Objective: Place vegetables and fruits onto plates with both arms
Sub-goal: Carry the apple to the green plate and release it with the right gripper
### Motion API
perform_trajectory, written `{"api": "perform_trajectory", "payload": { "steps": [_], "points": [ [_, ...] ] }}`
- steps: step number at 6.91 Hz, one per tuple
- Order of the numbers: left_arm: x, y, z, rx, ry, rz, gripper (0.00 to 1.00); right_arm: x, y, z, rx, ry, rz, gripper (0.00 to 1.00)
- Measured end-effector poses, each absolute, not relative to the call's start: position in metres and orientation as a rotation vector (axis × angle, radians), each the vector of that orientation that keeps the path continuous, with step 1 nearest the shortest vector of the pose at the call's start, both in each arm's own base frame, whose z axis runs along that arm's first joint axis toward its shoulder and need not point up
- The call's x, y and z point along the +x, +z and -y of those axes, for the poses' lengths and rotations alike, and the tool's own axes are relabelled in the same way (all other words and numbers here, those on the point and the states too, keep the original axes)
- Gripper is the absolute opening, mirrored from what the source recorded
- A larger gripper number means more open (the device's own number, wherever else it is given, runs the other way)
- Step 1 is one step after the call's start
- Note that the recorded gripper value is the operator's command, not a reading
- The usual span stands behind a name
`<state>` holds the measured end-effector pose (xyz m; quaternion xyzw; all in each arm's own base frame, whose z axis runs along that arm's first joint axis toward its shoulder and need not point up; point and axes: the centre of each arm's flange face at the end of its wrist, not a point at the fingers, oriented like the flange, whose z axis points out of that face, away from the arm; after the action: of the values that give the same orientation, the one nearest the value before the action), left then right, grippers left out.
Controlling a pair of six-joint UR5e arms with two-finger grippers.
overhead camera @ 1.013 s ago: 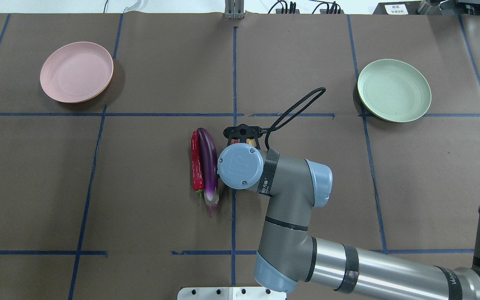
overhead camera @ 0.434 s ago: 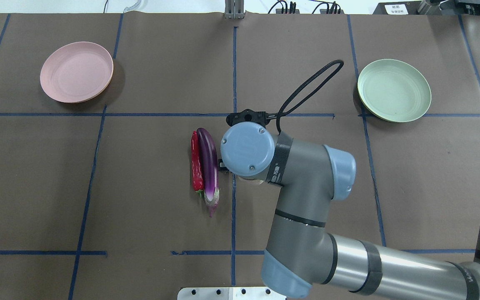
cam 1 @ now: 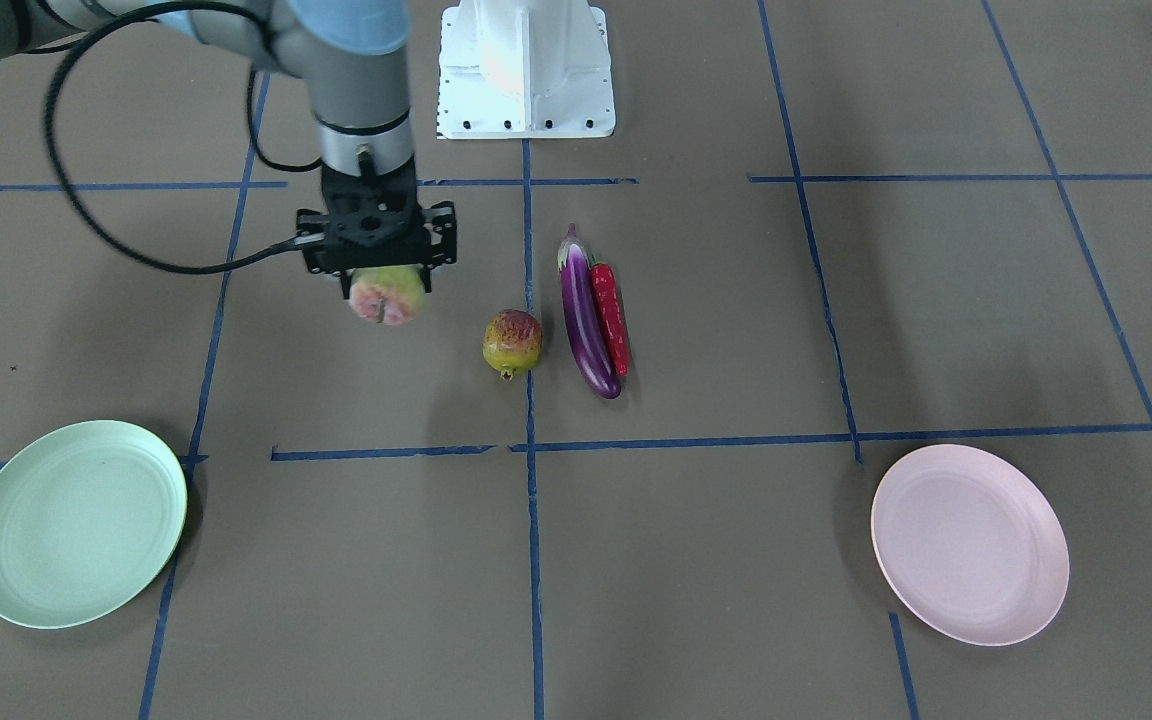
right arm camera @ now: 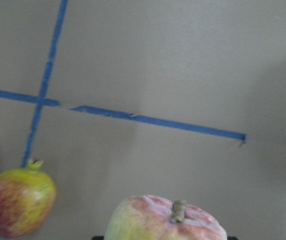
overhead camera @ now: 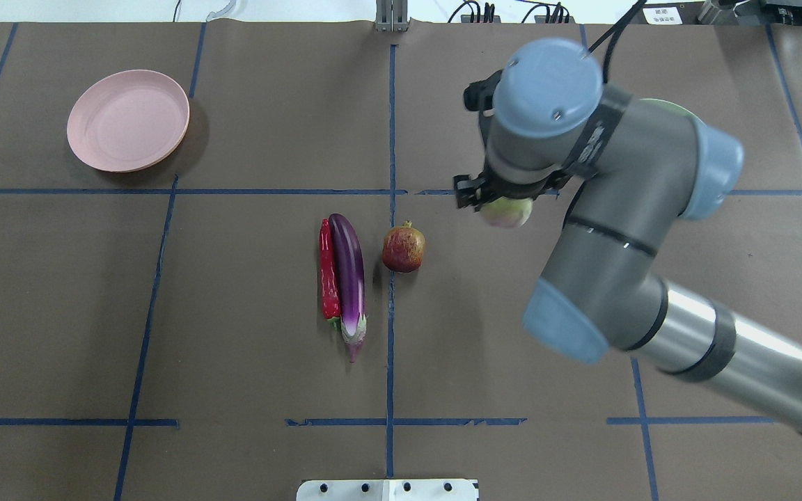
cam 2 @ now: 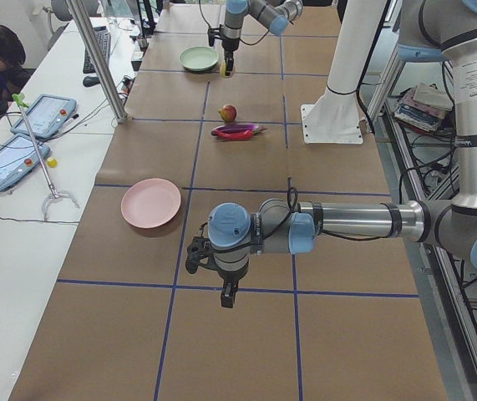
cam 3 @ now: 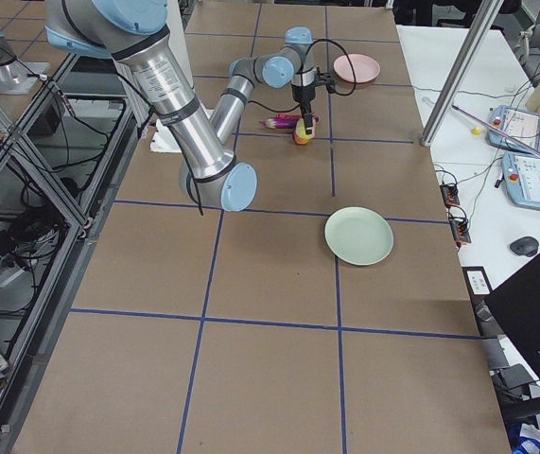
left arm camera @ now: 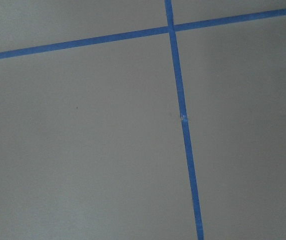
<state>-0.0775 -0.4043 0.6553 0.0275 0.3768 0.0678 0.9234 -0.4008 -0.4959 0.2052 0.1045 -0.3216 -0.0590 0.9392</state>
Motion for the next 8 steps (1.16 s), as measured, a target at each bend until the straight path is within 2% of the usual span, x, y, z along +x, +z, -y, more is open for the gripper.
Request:
{"api": "perform_trajectory", "payload": {
  "steps": [3, 4, 5, 6, 7, 8],
  "points": [
    [-0.077, 0.655, 0.404, 0.057, 0.139, -0.773, 1.0, -0.294, 0.354, 0.602, 0.233, -0.264, 0.715, 0.17],
    [-0.077, 0.655, 0.404, 0.057, 0.139, -0.774, 1.0, -0.271, 0.413, 0.622, 0.249, -0.304, 0.734, 0.26],
    [-0.077, 0.655, 0.404, 0.056, 0.139, -0.775, 1.0, -0.254, 0.461, 0.633, 0.252, -0.334, 0.743, 0.55],
    [-0.077, 0.655, 0.404, 0.056, 0.139, -0.775, 1.0, -0.246, 0.495, 0.636, 0.244, -0.348, 0.744, 0.91],
    [-0.077, 0.656, 0.404, 0.055, 0.139, -0.774, 1.0, -0.244, 0.514, 0.637, 0.23, -0.351, 0.74, 1.0],
    [-0.077, 0.656, 0.404, 0.055, 0.139, -0.774, 1.0, -0.244, 0.524, 0.637, 0.217, -0.35, 0.736, 1.0]
  ]
}}
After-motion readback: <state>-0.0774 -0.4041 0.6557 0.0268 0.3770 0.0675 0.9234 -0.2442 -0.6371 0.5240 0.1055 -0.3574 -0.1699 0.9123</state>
